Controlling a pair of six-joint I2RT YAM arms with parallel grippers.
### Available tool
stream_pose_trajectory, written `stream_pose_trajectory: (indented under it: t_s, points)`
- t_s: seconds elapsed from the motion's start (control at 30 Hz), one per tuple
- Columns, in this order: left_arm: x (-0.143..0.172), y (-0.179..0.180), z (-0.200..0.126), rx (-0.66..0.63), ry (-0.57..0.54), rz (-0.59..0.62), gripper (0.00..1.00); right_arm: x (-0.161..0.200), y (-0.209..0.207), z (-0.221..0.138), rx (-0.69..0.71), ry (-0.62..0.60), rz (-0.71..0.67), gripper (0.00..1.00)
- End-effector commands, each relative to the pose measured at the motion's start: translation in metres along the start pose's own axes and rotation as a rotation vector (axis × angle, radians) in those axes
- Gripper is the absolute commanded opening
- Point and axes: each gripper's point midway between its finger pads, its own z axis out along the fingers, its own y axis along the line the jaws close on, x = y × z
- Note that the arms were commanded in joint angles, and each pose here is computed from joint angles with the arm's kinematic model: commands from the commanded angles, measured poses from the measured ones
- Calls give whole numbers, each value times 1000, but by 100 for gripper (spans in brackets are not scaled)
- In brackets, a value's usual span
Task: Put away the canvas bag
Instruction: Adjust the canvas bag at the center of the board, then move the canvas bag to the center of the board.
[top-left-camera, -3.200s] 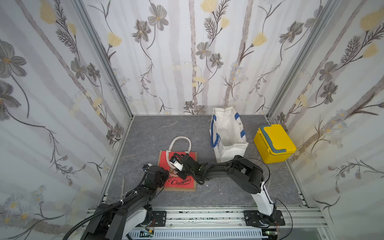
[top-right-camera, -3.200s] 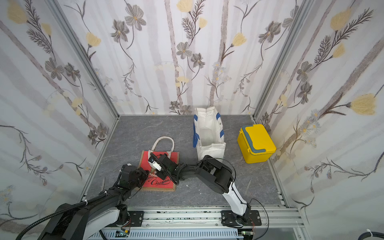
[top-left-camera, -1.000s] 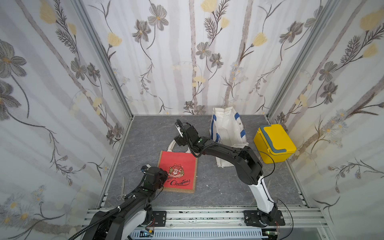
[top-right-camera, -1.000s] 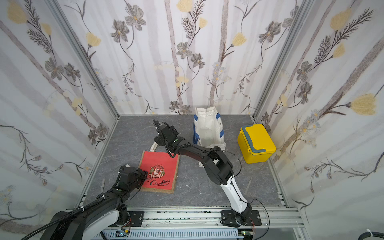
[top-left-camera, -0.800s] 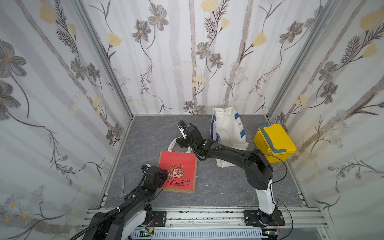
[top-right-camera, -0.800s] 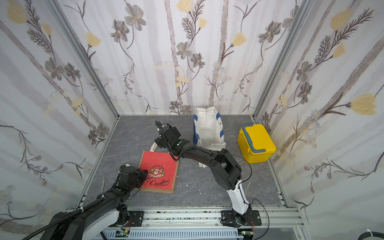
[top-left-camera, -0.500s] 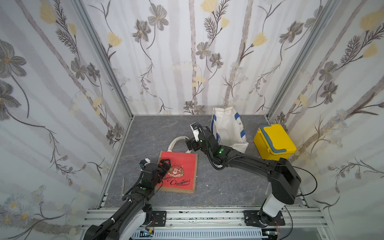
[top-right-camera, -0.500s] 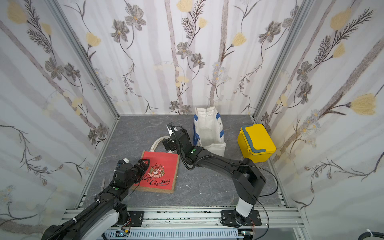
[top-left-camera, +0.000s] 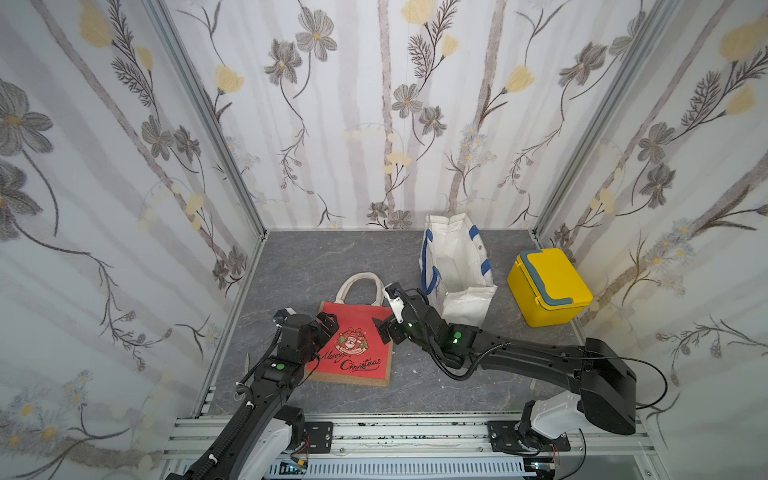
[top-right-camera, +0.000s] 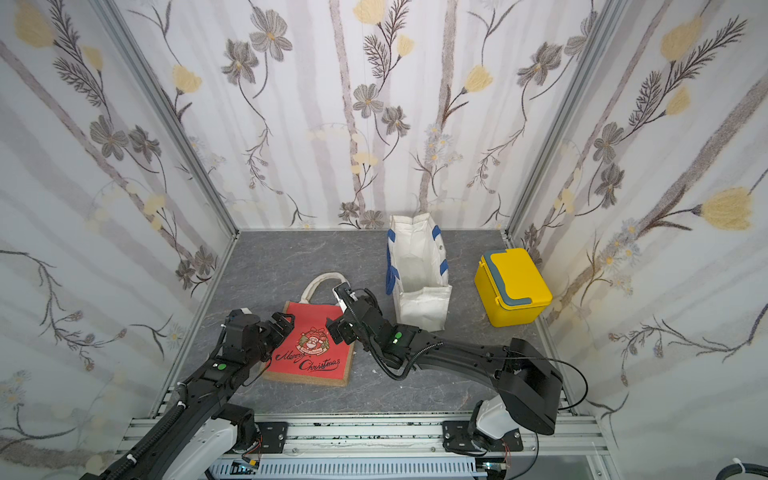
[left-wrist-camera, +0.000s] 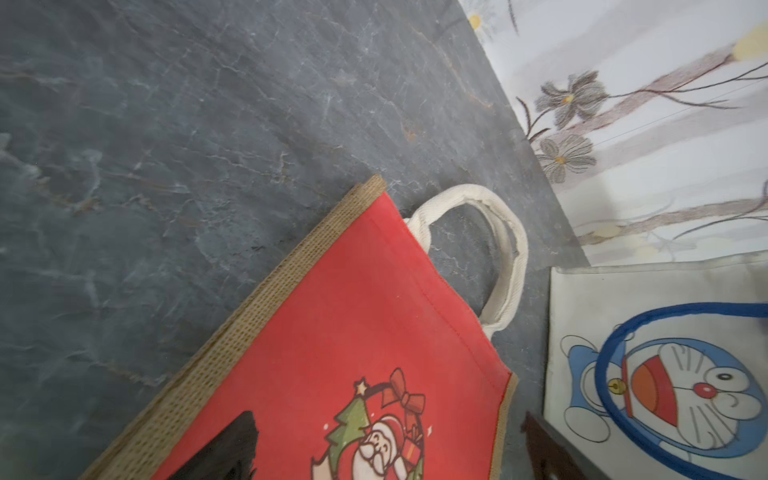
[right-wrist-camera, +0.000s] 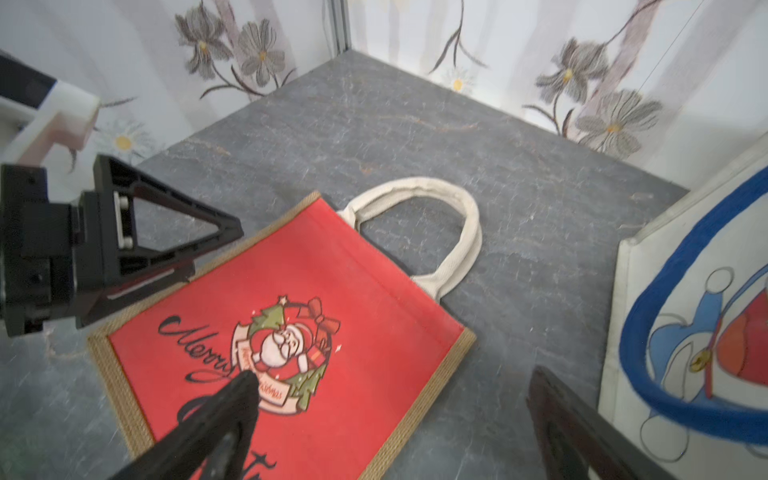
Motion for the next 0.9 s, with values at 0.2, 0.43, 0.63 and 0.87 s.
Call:
stream_pose_trajectory:
  t_s: [0.2, 0.43, 0.63, 0.87]
  points:
    - [22, 54, -4, -212, 53, -102, 74, 82, 25, 12, -57, 124, 158, 85]
    - [28, 71, 6, -260, 50, -148, 42, 127, 52, 28, -96, 203, 177, 55]
    - [36, 83, 18, -287, 64, -188, 27, 149, 53, 38, -69, 242, 202, 36]
    - [35, 85, 25, -295, 50, -191, 16, 165, 53, 48, -47, 276, 193, 26]
